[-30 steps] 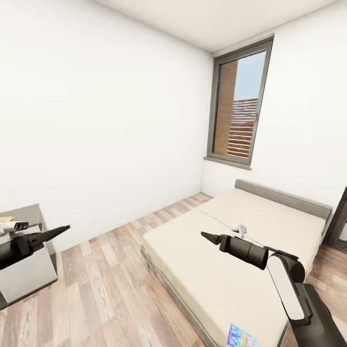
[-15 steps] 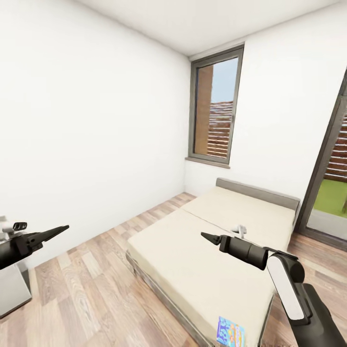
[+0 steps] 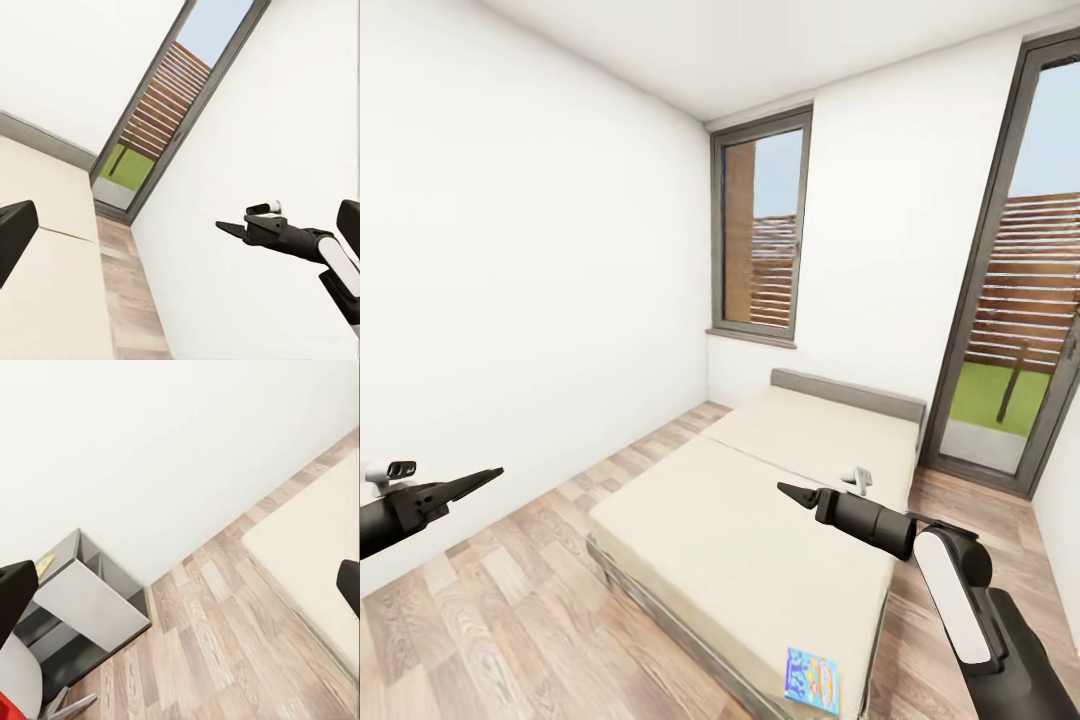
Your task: Put all the toys in the child's room - the three board games (two on the bed and one on the table), the two jigsaw puzzles on the table, and the tennis ball on the table - inside the toy box on the table in the child's room.
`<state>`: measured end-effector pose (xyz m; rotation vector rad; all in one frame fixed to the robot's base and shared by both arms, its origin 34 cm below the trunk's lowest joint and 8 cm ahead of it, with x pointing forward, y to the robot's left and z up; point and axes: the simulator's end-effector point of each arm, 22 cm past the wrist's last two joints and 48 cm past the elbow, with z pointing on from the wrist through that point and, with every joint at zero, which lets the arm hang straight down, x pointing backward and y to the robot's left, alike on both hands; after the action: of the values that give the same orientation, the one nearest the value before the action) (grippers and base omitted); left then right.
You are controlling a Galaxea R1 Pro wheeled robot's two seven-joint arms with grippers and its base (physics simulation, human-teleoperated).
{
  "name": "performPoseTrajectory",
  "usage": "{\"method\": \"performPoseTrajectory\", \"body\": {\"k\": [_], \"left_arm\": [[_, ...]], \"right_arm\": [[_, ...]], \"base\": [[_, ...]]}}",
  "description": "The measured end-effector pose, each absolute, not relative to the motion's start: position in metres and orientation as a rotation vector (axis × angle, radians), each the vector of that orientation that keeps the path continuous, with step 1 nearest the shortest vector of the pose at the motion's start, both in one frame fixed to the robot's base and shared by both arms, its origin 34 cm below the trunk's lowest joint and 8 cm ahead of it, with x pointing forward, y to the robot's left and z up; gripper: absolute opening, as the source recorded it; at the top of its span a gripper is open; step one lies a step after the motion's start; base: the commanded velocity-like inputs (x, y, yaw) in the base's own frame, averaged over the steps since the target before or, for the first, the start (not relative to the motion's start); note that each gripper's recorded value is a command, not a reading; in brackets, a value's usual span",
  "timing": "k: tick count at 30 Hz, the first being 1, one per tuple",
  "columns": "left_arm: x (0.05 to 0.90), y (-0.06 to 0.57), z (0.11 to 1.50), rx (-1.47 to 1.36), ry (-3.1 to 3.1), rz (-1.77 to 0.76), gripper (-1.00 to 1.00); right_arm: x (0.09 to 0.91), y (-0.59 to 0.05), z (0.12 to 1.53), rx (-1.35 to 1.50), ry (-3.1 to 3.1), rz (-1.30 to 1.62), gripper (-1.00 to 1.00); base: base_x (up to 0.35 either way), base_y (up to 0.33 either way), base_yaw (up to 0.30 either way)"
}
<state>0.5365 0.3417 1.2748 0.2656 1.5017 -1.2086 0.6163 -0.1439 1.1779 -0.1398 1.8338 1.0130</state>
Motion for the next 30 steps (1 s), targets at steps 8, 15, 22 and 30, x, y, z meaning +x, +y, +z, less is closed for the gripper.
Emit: {"method": "performPoseTrajectory", "body": {"k": [8,15,22,30], "left_arm": [[0.5354,0.3414,1.2766,0.268,1.498,-1.208,1.00],[0.5343,0.3418,1.2783,0.270,1.495,-1.205,1.00],[0.5329,0.3421,1.2804,0.272,1.490,-1.204,1.00],[0.5314,0.3422,1.2822,0.274,1.486,-1.203,1.00]], "right_arm": [[0.6154,-0.1441,1.1807,-0.142,1.828,1.014,1.00],[0.6149,-0.1444,1.1825,-0.143,1.825,1.011,1.00],[0.6143,-0.1445,1.1839,-0.143,1.823,1.010,1.00],[0.6136,-0.1446,1.1858,-0.145,1.820,1.009,1.00]], "base": [[0.000,0.041,-0.277],[0.000,0.148,-0.277],[0.000,0.023,-0.277],[0.000,0.140,-0.277]]}}
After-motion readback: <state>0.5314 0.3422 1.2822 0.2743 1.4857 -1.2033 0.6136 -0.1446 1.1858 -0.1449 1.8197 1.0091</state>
